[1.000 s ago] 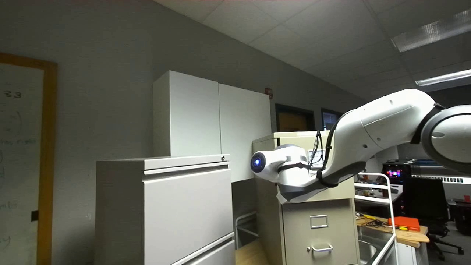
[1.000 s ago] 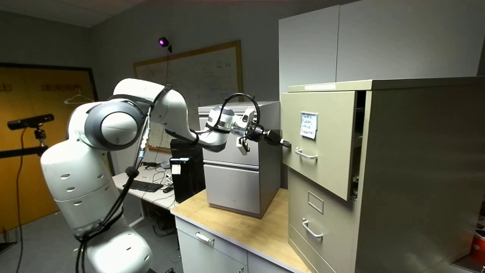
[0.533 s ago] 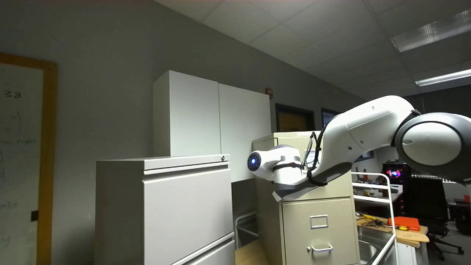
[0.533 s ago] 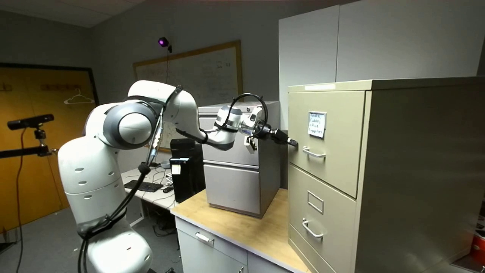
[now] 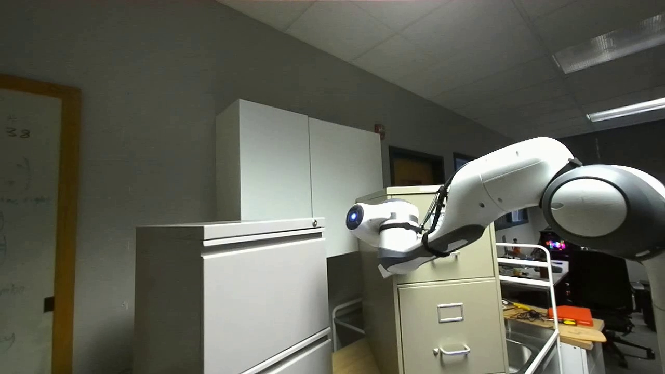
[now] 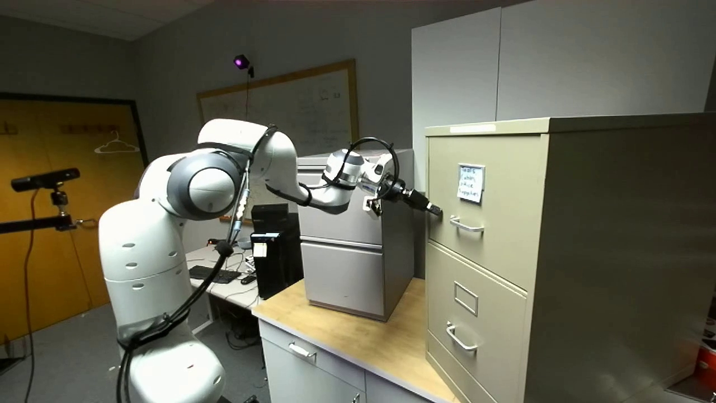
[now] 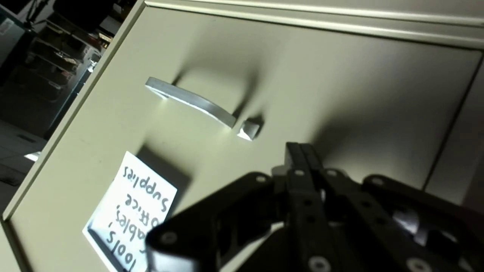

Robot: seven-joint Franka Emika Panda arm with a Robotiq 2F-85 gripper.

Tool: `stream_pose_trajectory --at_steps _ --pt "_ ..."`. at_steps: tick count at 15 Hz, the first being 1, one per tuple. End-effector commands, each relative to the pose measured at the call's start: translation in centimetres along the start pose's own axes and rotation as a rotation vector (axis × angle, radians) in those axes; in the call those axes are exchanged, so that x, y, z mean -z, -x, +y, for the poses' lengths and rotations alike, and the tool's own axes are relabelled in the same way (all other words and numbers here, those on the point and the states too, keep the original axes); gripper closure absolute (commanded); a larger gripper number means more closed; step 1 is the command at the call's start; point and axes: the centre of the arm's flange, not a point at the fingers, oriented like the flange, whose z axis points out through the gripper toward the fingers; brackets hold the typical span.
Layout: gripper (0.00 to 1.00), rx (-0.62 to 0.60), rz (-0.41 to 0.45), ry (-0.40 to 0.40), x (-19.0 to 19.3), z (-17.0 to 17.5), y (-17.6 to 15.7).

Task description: Close the top drawer of the file cabinet

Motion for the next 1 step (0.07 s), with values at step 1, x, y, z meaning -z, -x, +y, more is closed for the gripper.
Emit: stream_pose_trajectory --at_steps 1 --pt "1.0 -0.007 -0.024 -0.08 -2.53 -3.23 -3.06"
